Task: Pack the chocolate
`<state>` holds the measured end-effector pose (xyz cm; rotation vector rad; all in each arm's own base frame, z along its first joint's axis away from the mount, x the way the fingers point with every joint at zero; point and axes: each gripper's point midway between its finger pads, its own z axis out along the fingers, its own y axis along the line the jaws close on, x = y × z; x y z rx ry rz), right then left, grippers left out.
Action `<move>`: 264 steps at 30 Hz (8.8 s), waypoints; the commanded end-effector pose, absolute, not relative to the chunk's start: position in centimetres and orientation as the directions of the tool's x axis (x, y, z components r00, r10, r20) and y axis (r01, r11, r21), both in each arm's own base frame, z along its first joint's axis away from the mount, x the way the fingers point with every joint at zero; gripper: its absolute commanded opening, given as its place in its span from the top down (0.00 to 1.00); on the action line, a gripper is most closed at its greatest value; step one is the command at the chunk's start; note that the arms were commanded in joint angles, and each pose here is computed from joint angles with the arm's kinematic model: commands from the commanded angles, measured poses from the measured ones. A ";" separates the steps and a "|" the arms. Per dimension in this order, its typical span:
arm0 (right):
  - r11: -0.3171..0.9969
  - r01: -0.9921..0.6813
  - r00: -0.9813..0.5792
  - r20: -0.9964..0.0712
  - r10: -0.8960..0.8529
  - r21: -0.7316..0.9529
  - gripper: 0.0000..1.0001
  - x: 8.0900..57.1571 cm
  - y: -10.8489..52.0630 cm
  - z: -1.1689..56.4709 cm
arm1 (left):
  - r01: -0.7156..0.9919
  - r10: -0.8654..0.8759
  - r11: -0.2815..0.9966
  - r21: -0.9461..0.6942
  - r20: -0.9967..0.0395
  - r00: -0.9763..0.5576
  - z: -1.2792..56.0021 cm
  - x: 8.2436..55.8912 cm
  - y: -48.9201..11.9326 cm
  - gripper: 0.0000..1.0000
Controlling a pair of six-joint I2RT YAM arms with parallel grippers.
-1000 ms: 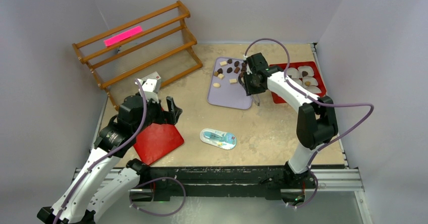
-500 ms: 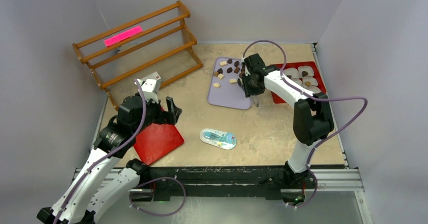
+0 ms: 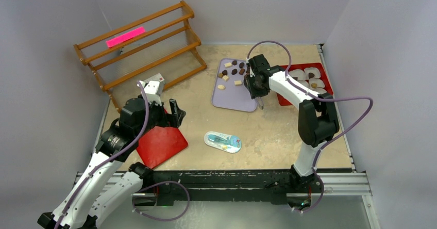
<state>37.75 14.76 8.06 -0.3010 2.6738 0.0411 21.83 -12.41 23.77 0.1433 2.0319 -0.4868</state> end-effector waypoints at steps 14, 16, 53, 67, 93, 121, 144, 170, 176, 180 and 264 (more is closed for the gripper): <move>0.979 -0.202 -0.835 -0.519 -0.183 -0.021 0.76 36.9 14.1 12.9 | 0.313 -0.101 0.912 -0.267 -0.882 -0.460 24.6 22.2 -12.4 0.00; 0.979 -0.203 -0.832 -0.525 -0.178 -0.010 0.77 36.5 14.1 13.4 | 0.312 -0.101 0.912 -0.267 -0.882 -0.460 24.6 22.2 -12.4 0.00; 0.938 0.330 -0.811 -0.540 0.224 -0.107 0.78 32.0 -4.8 17.0 | 0.342 -0.063 0.898 -0.277 -0.849 -0.524 22.9 22.0 -13.8 0.01; 0.884 0.452 -0.811 -0.470 0.349 -0.122 0.76 31.2 -9.8 15.3 | 0.366 -0.055 0.888 -0.278 -0.854 -0.517 23.1 21.5 -14.3 0.01; 0.873 0.479 -0.807 -0.436 0.399 -0.089 0.70 32.5 -13.5 12.1 | 0.338 -0.060 0.903 -0.266 -0.856 -0.513 23.0 21.7 -13.8 0.01; 0.876 0.476 -0.784 -0.487 0.386 -0.073 0.61 33.4 -13.8 14.2 | 0.326 -0.066 0.909 -0.261 -0.861 -0.505 23.2 21.7 -13.5 0.01; 0.981 0.164 -0.727 -0.660 0.192 0.105 0.62 38.8 -1.6 21.2 | 0.333 -0.086 0.906 -0.263 -0.882 -0.462 24.4 21.4 -13.1 0.00; 0.973 -0.230 -0.805 -0.565 -0.181 0.016 0.58 40.7 17.0 13.5 | 0.301 -0.088 0.920 -0.249 -0.883 -0.461 24.5 21.8 -12.5 0.00; 0.965 -0.263 -0.819 -0.528 -0.225 -0.004 0.56 40.5 18.3 12.3 | 0.304 -0.085 0.920 -0.248 -0.882 -0.464 24.3 21.8 -12.6 0.00; 0.961 -0.276 -0.823 -0.516 -0.236 0.001 0.55 40.3 18.7 11.9 | 0.304 -0.085 0.920 -0.248 -0.882 -0.463 24.3 21.8 -12.6 0.00; 0.997 -0.036 -0.863 -0.501 -0.065 -0.066 0.76 32.7 6.5 18.0 | 0.333 -0.089 0.906 -0.262 -0.886 -0.455 24.7 21.4 -13.0 0.00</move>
